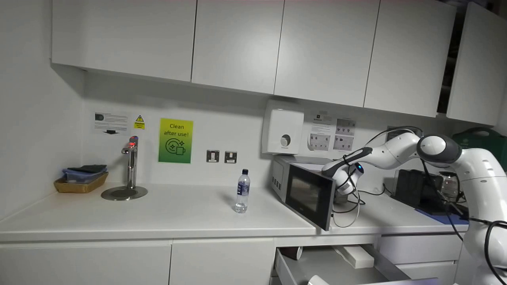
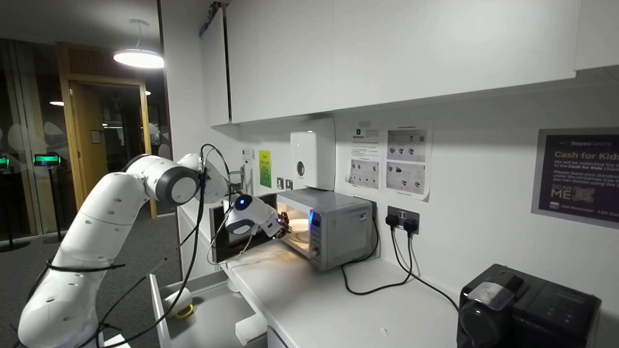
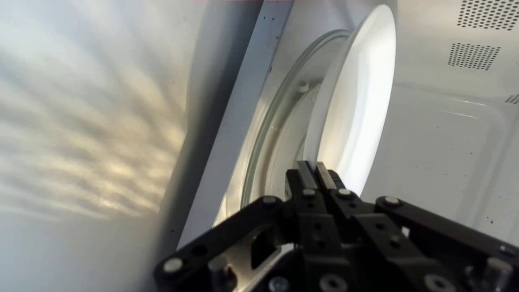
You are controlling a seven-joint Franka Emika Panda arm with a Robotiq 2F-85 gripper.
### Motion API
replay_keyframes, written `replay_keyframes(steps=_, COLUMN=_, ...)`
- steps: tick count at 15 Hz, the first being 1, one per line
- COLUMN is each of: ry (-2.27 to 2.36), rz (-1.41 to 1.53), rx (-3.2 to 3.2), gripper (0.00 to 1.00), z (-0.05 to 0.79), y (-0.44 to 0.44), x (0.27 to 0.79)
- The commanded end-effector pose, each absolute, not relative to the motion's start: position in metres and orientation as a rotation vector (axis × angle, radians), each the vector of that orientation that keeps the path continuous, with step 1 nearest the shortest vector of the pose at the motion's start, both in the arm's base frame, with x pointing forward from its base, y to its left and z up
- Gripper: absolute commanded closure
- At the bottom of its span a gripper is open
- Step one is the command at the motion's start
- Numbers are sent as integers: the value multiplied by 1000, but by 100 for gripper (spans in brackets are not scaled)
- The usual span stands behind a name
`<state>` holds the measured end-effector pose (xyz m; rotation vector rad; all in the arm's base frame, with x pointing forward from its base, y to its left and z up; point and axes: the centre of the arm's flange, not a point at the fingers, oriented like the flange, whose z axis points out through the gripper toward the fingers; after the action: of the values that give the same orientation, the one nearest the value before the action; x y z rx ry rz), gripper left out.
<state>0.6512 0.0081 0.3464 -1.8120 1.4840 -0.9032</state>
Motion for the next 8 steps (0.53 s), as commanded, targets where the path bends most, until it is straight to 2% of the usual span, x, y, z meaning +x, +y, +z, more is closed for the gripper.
replay_keyframes(steps=1, ry=1474, rz=-915, rx=-1845, gripper=99, z=369, y=5, x=629)
replay_keyframes(steps=8, ry=1481, rz=-919, rx=-1848, gripper=99, z=375, y=6, x=613)
